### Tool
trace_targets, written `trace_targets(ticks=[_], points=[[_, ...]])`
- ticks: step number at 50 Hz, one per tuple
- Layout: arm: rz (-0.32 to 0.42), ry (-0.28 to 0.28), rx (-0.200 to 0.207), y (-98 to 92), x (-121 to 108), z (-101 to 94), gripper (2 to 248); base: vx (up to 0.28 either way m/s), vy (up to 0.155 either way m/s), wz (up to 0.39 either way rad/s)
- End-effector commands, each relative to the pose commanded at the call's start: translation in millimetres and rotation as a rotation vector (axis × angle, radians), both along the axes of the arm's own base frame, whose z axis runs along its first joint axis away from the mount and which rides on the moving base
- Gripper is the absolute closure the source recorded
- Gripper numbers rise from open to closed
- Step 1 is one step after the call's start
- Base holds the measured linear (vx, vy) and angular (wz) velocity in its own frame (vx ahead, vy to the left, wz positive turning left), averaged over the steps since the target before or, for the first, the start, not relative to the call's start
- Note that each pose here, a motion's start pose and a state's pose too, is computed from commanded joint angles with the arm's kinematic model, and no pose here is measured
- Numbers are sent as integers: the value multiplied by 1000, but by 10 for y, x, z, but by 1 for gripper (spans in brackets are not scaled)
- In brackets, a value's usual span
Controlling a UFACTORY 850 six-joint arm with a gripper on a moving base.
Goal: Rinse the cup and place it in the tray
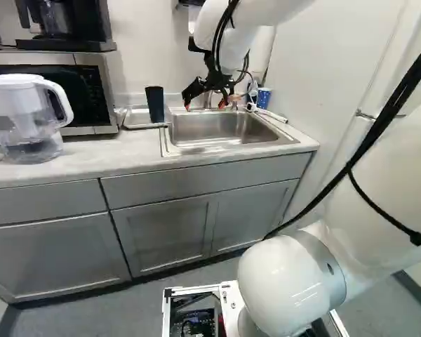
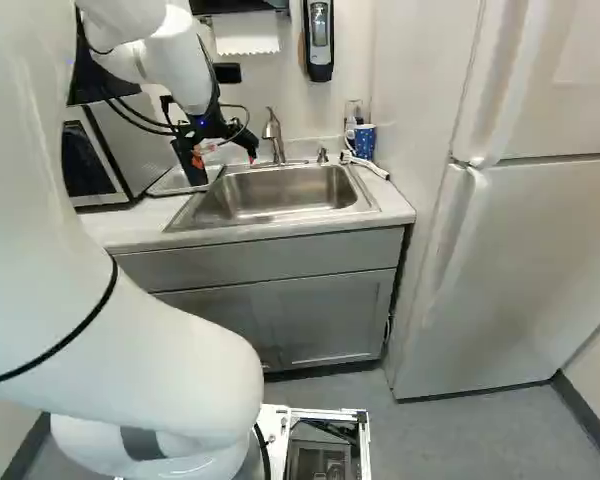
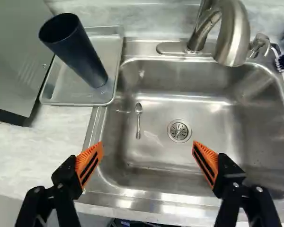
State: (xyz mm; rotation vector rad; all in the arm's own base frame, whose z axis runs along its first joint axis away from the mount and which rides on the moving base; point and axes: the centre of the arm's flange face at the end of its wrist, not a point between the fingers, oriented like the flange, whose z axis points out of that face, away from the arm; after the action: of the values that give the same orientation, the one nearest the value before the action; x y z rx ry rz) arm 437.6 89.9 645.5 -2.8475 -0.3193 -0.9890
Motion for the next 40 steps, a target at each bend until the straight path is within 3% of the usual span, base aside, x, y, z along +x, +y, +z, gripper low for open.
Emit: trace_targets(ticks=[19, 40], points=[[0, 0, 0, 0, 0, 0, 3, -104, -2, 13], [0, 0, 0, 0, 0, 0, 3, -152, -41, 21]])
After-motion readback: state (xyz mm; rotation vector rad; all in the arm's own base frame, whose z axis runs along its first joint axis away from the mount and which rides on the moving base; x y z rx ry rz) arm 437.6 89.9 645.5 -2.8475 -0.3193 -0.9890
